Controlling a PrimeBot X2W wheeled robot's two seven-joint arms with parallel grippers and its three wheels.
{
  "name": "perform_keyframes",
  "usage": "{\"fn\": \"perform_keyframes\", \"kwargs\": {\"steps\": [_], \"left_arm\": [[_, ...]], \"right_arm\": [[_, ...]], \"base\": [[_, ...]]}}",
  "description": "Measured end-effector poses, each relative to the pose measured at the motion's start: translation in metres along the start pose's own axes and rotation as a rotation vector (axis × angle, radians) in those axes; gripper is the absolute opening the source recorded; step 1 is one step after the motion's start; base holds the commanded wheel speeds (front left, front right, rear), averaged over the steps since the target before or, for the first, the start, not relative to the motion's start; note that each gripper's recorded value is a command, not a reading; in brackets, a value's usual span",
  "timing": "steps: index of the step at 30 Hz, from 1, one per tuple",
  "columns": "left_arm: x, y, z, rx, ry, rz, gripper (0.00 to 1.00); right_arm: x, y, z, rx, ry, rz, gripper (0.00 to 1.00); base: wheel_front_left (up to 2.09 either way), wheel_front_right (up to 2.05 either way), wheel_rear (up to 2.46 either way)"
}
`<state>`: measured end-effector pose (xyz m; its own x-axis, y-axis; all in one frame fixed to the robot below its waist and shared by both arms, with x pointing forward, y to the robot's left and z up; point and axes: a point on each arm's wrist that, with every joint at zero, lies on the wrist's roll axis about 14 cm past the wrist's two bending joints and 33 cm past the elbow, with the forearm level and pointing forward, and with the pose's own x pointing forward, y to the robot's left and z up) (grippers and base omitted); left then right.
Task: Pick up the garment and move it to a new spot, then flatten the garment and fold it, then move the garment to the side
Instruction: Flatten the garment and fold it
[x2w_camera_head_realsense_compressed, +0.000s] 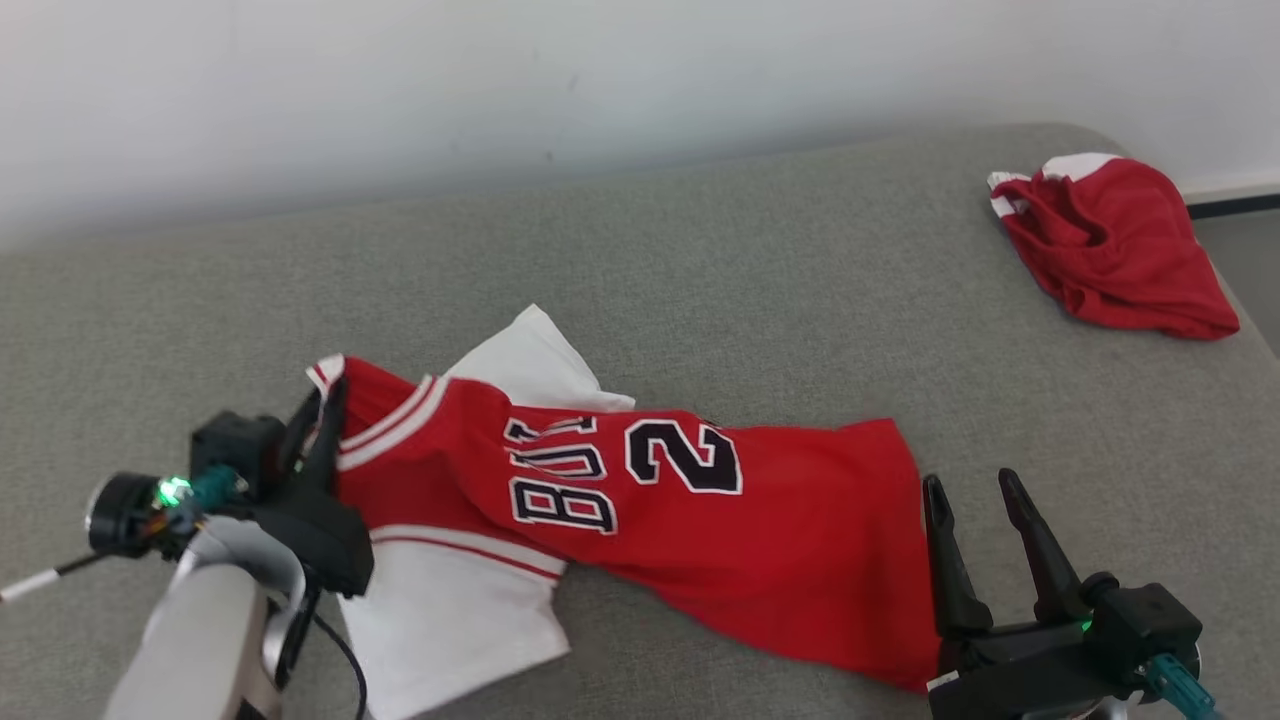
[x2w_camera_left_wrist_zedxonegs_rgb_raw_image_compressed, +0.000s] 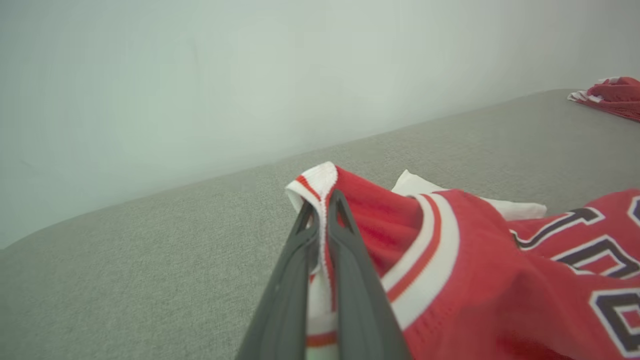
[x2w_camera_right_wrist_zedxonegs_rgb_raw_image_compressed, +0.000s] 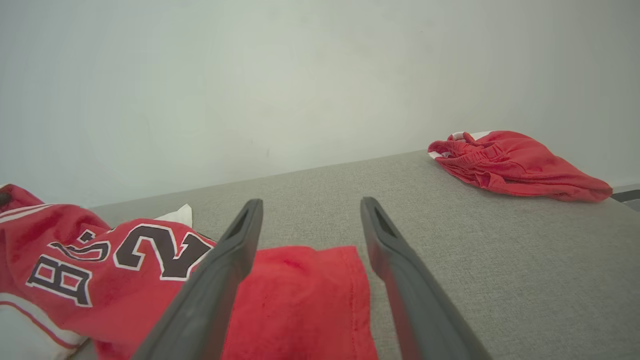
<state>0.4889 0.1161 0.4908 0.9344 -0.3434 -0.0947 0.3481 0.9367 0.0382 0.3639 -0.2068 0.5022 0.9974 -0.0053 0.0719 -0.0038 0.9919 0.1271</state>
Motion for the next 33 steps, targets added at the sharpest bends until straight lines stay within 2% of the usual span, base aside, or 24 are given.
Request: {"fn": "perform_keyframes", "kwargs": {"steps": [7, 8, 9, 16, 22, 27, 33], "left_arm": [[0.023, 0.019, -0.002, 0.010, 0.025, 0.019, 0.00], [0.024, 0.020, -0.006, 0.011, 0.032, 0.020, 0.35], [0.024, 0.020, -0.008, 0.012, 0.035, 0.019, 1.00], [0.011, 0.028, -0.004, 0.001, -0.005, 0.063, 1.00], [-0.013, 0.041, 0.017, -0.005, -0.095, 0.137, 1.00], [-0.041, 0.047, 0.043, -0.017, -0.208, 0.200, 1.00], [-0.088, 0.047, 0.048, -0.031, -0.273, 0.292, 1.00]], "right_arm": [[0.002, -0.015, -0.007, -0.011, 0.023, -0.045, 1.00], [0.001, -0.017, -0.008, -0.011, 0.026, -0.049, 1.00], [0.001, -0.017, -0.008, -0.010, 0.028, -0.052, 1.00], [-0.002, -0.019, -0.009, -0.004, 0.028, -0.061, 1.00], [-0.007, -0.015, -0.011, -0.001, 0.036, -0.048, 1.00], [-0.015, -0.015, -0.018, -0.005, 0.059, -0.043, 1.00], [-0.033, -0.021, -0.028, -0.007, 0.100, -0.060, 1.00]], "base": [[0.00, 0.00, 0.00], [0.00, 0.00, 0.00], [0.00, 0.00, 0.00], [0.00, 0.00, 0.00], [0.00, 0.00, 0.00], [0.00, 0.00, 0.00], [0.00, 0.00, 0.00]]}}
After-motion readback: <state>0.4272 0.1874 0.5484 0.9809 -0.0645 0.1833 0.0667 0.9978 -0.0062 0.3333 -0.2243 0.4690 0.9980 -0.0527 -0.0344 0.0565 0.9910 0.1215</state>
